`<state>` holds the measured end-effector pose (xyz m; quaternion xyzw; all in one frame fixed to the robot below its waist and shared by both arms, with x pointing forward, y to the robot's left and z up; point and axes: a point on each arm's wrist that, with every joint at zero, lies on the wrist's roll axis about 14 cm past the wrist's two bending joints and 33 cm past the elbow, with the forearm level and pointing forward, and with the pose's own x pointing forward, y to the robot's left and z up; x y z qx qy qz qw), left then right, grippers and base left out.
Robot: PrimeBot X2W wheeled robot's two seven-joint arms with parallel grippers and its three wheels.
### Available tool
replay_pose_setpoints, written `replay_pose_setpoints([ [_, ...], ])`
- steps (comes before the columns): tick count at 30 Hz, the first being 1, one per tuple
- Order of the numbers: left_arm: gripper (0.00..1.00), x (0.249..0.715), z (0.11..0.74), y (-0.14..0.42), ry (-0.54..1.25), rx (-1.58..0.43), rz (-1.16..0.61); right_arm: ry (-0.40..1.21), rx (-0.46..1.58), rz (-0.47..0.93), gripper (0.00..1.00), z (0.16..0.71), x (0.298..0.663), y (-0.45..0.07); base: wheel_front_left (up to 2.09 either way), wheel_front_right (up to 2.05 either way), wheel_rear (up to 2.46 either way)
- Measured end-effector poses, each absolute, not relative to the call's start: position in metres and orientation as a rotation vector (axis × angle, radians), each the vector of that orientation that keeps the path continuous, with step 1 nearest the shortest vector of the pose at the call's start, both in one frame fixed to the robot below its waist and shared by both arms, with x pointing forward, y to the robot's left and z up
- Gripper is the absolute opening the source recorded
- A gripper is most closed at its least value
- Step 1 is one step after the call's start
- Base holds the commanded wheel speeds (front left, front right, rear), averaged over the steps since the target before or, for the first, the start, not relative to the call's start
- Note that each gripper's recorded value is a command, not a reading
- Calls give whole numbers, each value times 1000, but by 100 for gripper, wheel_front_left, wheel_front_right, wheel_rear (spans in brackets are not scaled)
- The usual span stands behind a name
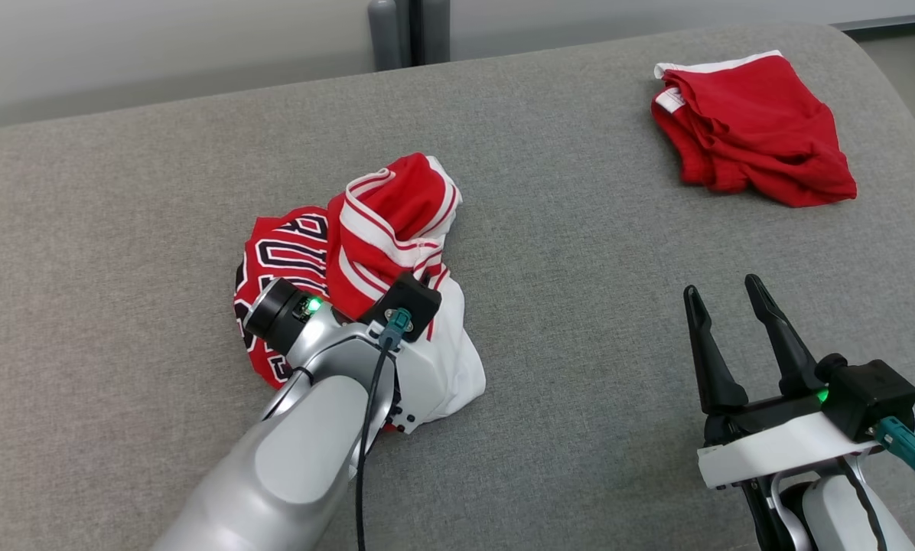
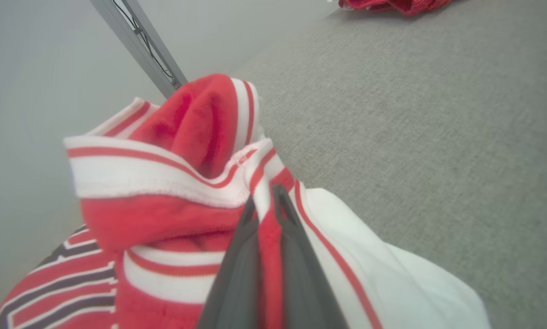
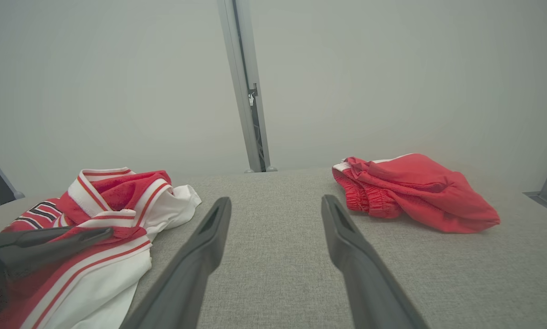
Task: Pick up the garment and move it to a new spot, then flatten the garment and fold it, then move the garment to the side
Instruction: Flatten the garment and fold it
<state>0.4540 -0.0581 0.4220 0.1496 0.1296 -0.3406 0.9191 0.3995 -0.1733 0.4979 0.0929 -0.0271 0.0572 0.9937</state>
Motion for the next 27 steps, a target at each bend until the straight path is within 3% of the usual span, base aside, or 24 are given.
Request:
replay_pose_setpoints([
  [2, 0, 455, 427, -58, 250, 288, -697, -57, 186, 118, 100, 499, 400, -173, 0, 0, 0],
  [7, 0, 464, 490, -71, 112, 14, -707, -72, 183, 134, 100, 505, 398, -169, 0, 0, 0],
  [16, 0, 472, 649, -95, -212, -311, -808, -98, 191, 143, 100, 516, 386, -165, 0, 0, 0],
  [25, 0, 435, 824, -112, -578, -542, -1013, -94, 187, 125, 100, 515, 376, -171, 0, 0, 0],
  [27, 0, 432, 835, -111, -598, -567, -1043, -81, 183, 132, 100, 511, 376, -169, 0, 0, 0],
])
